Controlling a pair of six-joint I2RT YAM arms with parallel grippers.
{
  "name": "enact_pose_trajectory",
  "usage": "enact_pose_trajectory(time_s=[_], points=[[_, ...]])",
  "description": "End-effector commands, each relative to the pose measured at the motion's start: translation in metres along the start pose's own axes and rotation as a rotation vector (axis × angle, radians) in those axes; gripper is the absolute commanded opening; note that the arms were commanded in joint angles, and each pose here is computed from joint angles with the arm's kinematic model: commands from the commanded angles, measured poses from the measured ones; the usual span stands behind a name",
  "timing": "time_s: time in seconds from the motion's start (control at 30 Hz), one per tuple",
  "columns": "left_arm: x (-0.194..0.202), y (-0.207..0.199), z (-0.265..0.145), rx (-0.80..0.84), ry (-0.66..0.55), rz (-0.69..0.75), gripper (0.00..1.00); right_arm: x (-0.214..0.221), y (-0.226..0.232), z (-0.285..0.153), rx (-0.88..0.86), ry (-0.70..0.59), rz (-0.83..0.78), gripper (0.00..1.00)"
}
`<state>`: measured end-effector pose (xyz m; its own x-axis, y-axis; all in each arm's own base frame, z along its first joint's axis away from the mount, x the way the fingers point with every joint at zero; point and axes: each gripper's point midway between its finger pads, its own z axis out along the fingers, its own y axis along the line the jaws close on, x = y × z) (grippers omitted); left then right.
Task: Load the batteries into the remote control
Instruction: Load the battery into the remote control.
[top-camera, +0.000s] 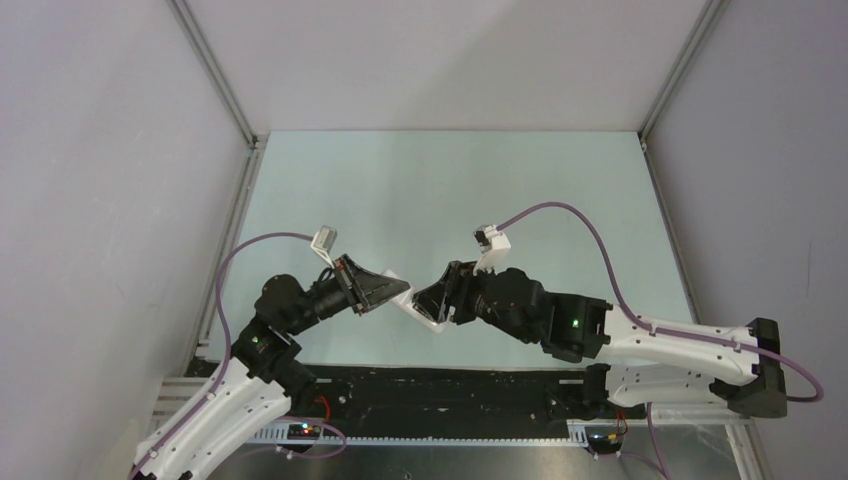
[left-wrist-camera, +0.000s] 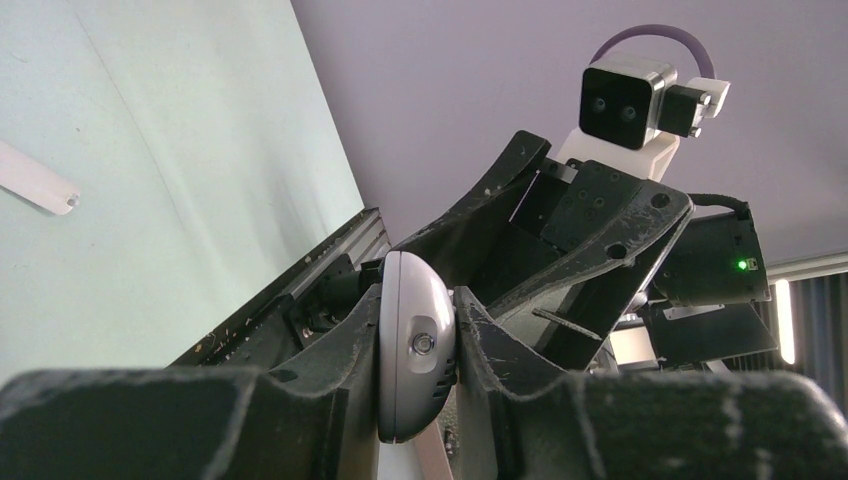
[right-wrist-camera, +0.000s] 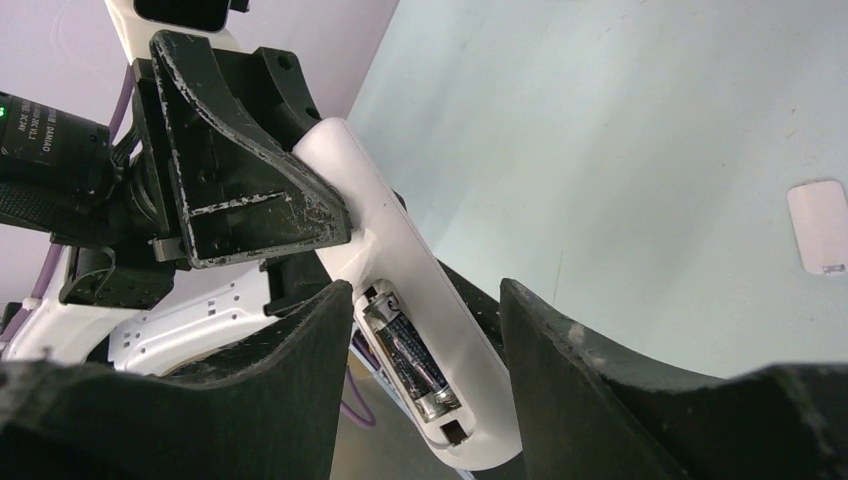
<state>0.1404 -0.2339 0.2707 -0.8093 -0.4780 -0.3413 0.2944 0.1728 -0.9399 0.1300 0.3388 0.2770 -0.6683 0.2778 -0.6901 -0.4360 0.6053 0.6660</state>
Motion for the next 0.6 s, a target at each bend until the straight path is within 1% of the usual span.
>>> enact_pose_trajectory(time_s=[0.0, 0.57], points=[[-0.0006, -0.0148, -0.0009, 0.055, 0.003, 0.028, 0.02, -0.0166, 0.0191, 0.0011, -0.044, -0.044, 0.06, 0.59], [-0.0014, -0.015, -0.0018, 0.058, -0.003, 0.03, 0.03, -0.0142, 0.0151, 0.0033, -0.029, -0.033, 0.063, 0.48]])
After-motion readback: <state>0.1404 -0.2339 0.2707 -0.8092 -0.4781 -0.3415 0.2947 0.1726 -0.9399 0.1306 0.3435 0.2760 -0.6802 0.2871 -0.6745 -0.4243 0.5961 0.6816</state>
